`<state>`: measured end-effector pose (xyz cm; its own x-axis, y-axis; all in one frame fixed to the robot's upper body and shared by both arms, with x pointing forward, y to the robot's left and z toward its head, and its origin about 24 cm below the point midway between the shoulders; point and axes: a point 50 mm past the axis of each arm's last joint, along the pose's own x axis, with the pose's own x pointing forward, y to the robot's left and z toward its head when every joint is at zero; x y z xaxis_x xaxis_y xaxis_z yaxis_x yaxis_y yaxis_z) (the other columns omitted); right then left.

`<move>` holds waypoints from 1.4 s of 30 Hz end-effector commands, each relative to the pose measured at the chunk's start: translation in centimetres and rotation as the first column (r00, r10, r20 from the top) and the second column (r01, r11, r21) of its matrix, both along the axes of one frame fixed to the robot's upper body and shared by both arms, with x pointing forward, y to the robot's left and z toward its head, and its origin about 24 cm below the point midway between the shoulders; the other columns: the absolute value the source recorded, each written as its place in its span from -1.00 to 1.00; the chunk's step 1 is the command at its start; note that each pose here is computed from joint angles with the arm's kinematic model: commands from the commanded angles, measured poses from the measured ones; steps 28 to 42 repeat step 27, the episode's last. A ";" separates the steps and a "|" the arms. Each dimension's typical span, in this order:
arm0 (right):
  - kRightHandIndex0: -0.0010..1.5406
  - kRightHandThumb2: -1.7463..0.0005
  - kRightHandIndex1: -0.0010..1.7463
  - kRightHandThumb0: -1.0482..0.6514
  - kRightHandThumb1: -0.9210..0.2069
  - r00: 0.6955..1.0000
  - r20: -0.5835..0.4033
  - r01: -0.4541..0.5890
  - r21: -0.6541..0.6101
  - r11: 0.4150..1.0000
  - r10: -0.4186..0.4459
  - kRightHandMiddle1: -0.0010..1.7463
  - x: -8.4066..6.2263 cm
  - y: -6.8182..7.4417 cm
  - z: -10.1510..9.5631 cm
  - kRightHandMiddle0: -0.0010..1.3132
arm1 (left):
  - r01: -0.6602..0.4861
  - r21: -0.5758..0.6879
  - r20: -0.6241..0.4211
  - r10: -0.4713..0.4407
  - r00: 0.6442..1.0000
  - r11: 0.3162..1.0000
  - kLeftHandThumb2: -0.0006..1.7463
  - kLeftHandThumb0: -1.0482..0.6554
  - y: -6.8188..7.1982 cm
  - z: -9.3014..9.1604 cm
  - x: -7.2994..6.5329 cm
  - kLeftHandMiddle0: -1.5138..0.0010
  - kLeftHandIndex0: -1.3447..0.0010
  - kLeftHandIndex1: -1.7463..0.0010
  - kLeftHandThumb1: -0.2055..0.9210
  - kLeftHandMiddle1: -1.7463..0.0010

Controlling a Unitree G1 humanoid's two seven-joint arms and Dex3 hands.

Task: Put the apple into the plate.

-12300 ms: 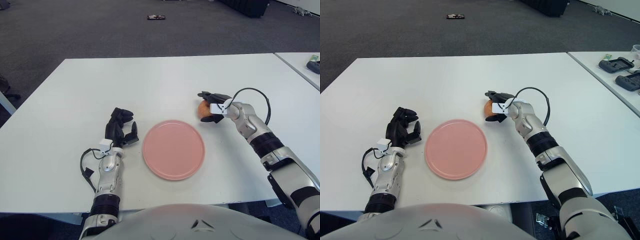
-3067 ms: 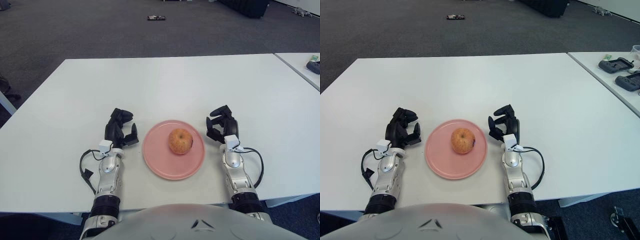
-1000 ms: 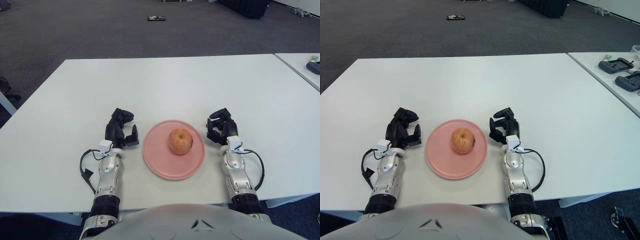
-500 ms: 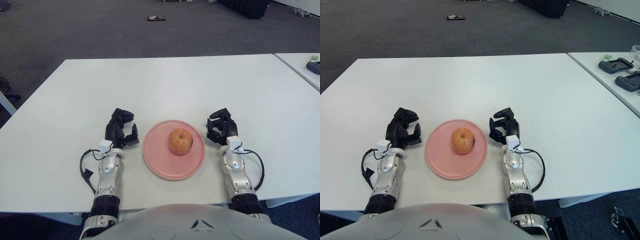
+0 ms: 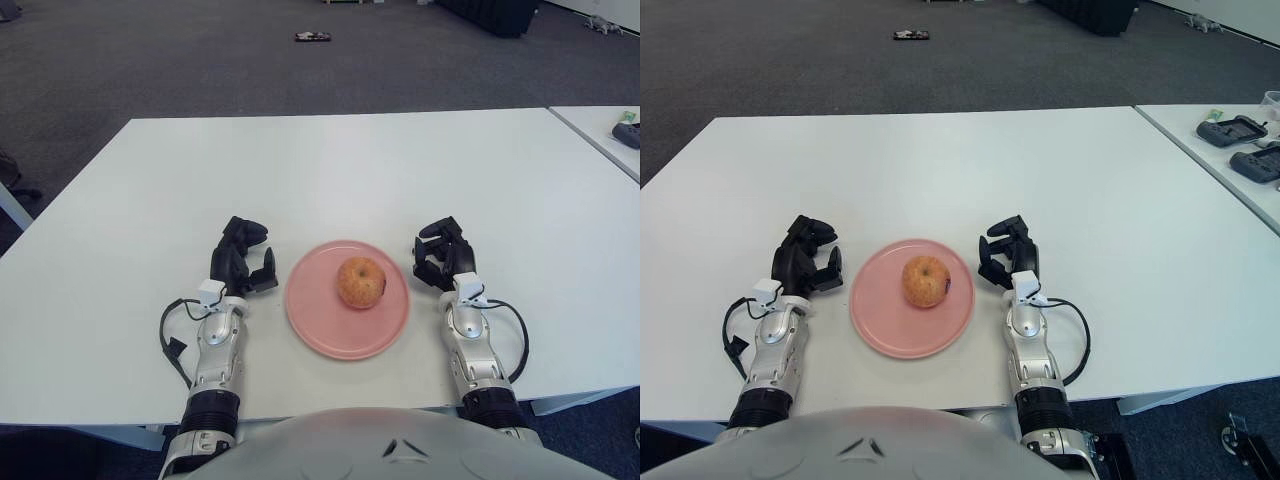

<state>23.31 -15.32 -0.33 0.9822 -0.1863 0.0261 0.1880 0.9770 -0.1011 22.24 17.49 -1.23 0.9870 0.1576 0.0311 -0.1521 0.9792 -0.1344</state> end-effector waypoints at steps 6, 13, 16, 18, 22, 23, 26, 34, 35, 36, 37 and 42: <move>-0.25 -0.14 0.69 -0.24 -0.39 1.000 -0.023 0.005 0.017 1.000 -0.004 1.00 -0.4 -0.1 -0.6 -0.38 | -0.005 -0.010 -0.103 0.004 0.995 1.000 0.61 0.22 0.0 -1.8 -1.2 0.10 0.34 -1.00 -0.21 -0.93; -0.25 -0.15 0.70 -0.24 -0.38 1.000 -0.013 0.004 0.020 1.000 -0.004 1.00 -0.4 -0.1 -0.5 -0.38 | -0.003 -0.005 -0.109 0.002 0.994 1.000 0.59 0.22 0.0 -1.9 -1.1 0.09 0.35 -1.00 -0.19 -0.92; -0.26 -0.15 0.70 -0.24 -0.38 1.000 -0.012 0.005 0.020 1.000 -0.005 1.00 -0.4 -0.1 -0.5 -0.38 | -0.004 -0.003 -0.110 0.003 0.994 1.000 0.59 0.22 -0.1 -1.9 -1.1 0.09 0.35 -1.00 -0.19 -0.91; -0.25 -0.15 0.70 -0.24 -0.38 1.000 -0.012 0.005 0.020 1.000 -0.005 1.00 -0.4 -0.1 -0.5 -0.38 | -0.004 -0.002 -0.110 0.004 0.994 1.000 0.59 0.22 -0.1 -1.9 -1.1 0.10 0.35 -1.00 -0.19 -0.92; -0.25 -0.15 0.69 -0.24 -0.38 1.000 -0.014 0.007 0.020 1.000 -0.007 1.00 -0.4 -0.1 -0.4 -0.38 | -0.003 -0.003 -0.107 0.003 0.994 1.000 0.59 0.22 -0.1 -1.8 -1.1 0.11 0.35 -1.00 -0.18 -0.94; -0.25 -0.15 0.69 -0.24 -0.38 1.000 -0.015 0.007 0.021 1.000 -0.007 1.00 -0.4 -0.1 -0.4 -0.38 | -0.003 -0.004 -0.107 0.002 0.994 1.000 0.59 0.22 -0.1 -1.8 -1.1 0.12 0.36 -1.00 -0.18 -0.95; -0.25 -0.15 0.69 -0.24 -0.39 1.000 -0.017 0.009 0.023 1.000 -0.009 1.00 -0.4 -0.1 -0.4 -0.38 | -0.001 -0.008 -0.106 0.001 0.994 1.000 0.62 0.22 -0.1 -1.8 -1.1 0.13 0.34 -1.00 -0.20 -0.98; -0.25 -0.15 0.69 -0.24 -0.39 1.000 -0.017 0.009 0.024 1.000 -0.009 1.00 -0.4 -0.1 -0.4 -0.38 | -0.001 -0.009 -0.106 0.000 0.994 1.000 0.63 0.22 -0.1 -1.8 -1.1 0.13 0.34 -1.00 -0.21 -0.99; -0.25 -0.15 0.69 -0.24 -0.39 1.000 -0.017 0.009 0.024 1.000 -0.009 1.00 -0.4 -0.1 -0.4 -0.38 | -0.001 -0.009 -0.106 0.000 0.994 1.000 0.63 0.22 -0.1 -1.8 -1.1 0.13 0.34 -1.00 -0.21 -0.99; -0.25 -0.15 0.69 -0.24 -0.39 1.000 -0.017 0.009 0.024 1.000 -0.009 1.00 -0.4 -0.1 -0.4 -0.38 | -0.001 -0.009 -0.106 0.000 0.994 1.000 0.63 0.22 -0.1 -1.8 -1.1 0.13 0.34 -1.00 -0.21 -0.99; -0.25 -0.15 0.69 -0.24 -0.39 1.000 -0.017 0.009 0.024 1.000 -0.009 1.00 -0.4 -0.1 -0.4 -0.38 | -0.001 -0.009 -0.106 0.000 0.994 1.000 0.63 0.22 -0.1 -1.8 -1.1 0.13 0.34 -1.00 -0.21 -0.99; -0.25 -0.15 0.69 -0.24 -0.39 1.000 -0.017 0.009 0.024 1.000 -0.009 1.00 -0.4 -0.1 -0.4 -0.38 | -0.001 -0.009 -0.106 0.000 0.994 1.000 0.63 0.22 -0.1 -1.8 -1.1 0.13 0.34 -1.00 -0.21 -0.99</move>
